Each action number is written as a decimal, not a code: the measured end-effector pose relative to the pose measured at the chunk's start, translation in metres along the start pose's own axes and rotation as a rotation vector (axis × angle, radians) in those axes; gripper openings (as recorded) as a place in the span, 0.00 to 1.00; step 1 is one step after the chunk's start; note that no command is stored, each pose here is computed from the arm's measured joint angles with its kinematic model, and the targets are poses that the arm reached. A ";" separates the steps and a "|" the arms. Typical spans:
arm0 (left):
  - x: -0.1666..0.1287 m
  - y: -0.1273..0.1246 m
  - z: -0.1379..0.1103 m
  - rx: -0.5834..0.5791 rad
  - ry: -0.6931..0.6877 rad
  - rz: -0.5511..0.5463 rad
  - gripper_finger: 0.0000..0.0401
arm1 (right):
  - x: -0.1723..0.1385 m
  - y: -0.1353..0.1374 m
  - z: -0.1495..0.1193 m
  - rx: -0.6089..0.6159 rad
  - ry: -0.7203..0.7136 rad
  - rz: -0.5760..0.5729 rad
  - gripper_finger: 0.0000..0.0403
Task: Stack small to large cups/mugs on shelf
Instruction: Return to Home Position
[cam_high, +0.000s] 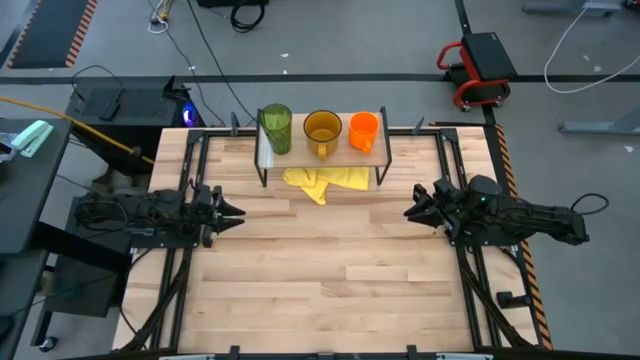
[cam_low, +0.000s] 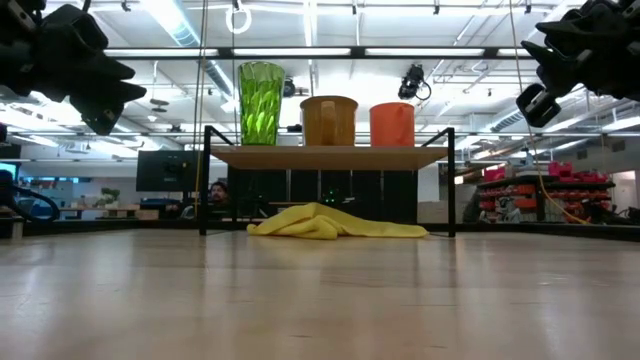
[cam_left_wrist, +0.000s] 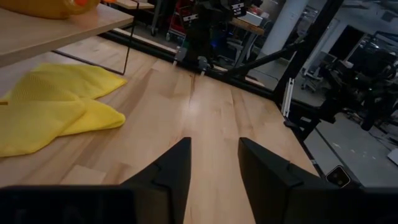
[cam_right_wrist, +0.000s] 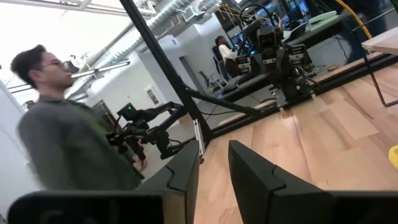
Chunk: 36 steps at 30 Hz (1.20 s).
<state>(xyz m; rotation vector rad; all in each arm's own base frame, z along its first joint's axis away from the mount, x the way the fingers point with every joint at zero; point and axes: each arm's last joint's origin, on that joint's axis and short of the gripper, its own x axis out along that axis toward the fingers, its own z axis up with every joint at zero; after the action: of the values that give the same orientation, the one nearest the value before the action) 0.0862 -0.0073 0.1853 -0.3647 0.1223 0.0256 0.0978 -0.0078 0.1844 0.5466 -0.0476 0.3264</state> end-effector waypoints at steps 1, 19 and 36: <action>0.000 0.000 0.000 0.000 0.000 0.000 0.36 | 0.000 0.000 0.000 0.000 0.000 0.000 0.23; 0.000 0.000 0.000 0.000 -0.001 0.000 0.36 | 0.000 0.000 0.000 0.000 0.000 0.000 0.23; 0.000 0.000 0.000 0.000 -0.001 0.000 0.36 | 0.000 0.000 0.000 0.000 0.000 0.000 0.23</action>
<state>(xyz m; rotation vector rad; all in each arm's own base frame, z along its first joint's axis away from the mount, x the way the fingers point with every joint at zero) 0.0862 -0.0073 0.1855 -0.3645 0.1212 0.0253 0.0978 -0.0078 0.1846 0.5465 -0.0480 0.3265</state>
